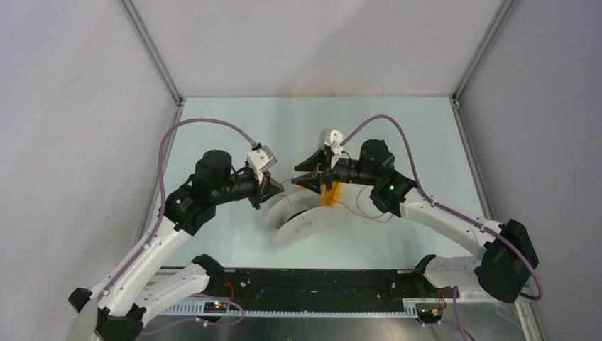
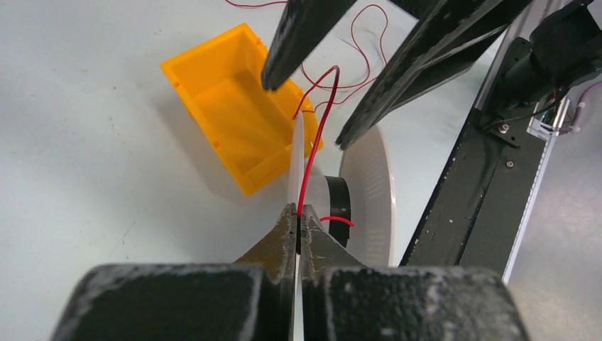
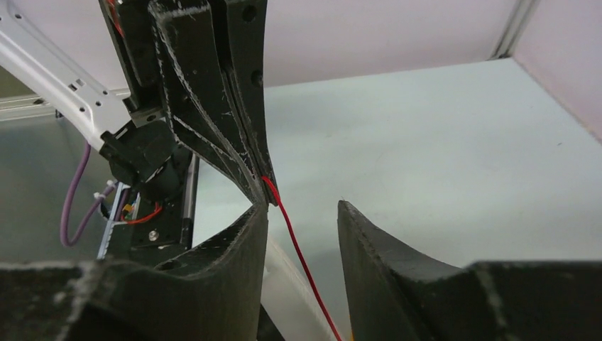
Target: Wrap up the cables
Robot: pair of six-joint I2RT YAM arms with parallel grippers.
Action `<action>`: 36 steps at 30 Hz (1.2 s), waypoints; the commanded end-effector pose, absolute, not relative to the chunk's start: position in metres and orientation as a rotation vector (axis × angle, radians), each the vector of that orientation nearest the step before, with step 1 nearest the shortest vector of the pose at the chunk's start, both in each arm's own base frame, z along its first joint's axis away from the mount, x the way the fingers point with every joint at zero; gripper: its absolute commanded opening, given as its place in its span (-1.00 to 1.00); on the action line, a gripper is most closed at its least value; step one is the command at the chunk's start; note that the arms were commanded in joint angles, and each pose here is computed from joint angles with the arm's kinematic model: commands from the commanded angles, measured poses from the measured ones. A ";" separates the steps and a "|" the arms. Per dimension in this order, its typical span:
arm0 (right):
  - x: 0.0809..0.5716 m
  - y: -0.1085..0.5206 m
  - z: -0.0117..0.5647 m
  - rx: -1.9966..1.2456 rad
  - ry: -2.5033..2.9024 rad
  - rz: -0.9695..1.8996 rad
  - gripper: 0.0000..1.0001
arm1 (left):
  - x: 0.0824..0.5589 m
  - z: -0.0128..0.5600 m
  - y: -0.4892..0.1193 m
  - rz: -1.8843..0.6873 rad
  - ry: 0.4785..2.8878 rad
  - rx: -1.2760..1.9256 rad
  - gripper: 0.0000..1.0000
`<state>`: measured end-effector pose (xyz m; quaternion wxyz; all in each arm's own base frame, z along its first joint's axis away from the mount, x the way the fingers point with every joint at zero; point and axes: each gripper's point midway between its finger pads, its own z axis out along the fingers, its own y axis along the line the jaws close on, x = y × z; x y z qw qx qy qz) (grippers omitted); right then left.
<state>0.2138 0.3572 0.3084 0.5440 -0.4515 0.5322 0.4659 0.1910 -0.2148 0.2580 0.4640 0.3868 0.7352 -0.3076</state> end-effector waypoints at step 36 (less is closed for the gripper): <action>0.193 0.354 0.257 -1.069 1.289 1.118 -1.00 | 0.196 0.195 -0.216 -0.729 1.980 0.957 -0.26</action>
